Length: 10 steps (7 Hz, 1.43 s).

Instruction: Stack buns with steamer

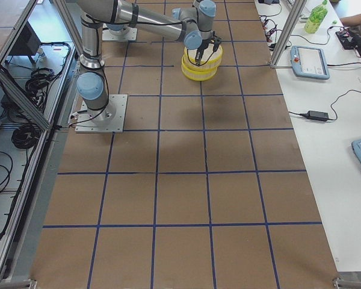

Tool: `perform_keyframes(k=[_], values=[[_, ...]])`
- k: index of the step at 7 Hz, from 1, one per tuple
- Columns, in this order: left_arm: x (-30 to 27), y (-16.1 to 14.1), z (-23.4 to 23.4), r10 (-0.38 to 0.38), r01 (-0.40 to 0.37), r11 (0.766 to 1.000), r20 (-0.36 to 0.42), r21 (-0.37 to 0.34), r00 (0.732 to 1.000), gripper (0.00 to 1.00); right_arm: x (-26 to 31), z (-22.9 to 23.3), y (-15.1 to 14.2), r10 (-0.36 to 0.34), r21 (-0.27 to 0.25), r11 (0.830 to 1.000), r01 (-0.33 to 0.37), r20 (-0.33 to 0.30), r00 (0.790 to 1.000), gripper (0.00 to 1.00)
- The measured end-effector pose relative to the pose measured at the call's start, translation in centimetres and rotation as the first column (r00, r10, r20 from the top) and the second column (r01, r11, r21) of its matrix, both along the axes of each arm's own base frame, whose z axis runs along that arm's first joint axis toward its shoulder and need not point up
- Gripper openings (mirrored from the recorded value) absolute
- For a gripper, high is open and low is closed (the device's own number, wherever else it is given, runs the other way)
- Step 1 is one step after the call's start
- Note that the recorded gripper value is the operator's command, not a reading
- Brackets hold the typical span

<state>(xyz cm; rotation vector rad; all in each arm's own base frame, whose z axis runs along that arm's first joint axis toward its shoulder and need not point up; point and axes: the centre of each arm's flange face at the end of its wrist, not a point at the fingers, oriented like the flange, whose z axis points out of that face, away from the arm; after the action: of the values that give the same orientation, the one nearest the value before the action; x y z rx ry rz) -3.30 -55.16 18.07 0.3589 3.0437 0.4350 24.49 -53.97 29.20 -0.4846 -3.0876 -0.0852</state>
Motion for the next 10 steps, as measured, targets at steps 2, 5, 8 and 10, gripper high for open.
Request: perform_keyframes(k=[2, 5, 8, 10], values=[[-1.0, -0.7, 3.9, 0.054, -0.055, 0.998, -0.005, -0.044, 0.999, 0.25, 0.1, -0.6, -0.1, -0.004, 0.011, 1.0, 0.004, 0.003, 1.0, 0.08], [-10.8, -1.8, 11.9, 0.314, -0.329, 0.941, -0.15, -0.081, 0.937, 0.28, 0.1, -0.6, 0.1, -0.005, 0.016, 1.0, 0.005, 0.004, 1.0, 0.12], [-20.8, -2.2, 16.1, 0.554, -0.581, 0.814, -0.318, 0.011, 0.77, 0.46, 0.4, -0.8, 0.3, -0.003, 0.021, 1.0, 0.003, 0.006, 1.0, 0.26], [-22.5, -2.4, 15.6, 0.597, -0.613, 0.786, -0.356, 0.081, 0.718, 1.0, 0.6, -0.8, 0.4, -0.003, 0.025, 1.0, 0.003, 0.006, 1.0, 0.56]])
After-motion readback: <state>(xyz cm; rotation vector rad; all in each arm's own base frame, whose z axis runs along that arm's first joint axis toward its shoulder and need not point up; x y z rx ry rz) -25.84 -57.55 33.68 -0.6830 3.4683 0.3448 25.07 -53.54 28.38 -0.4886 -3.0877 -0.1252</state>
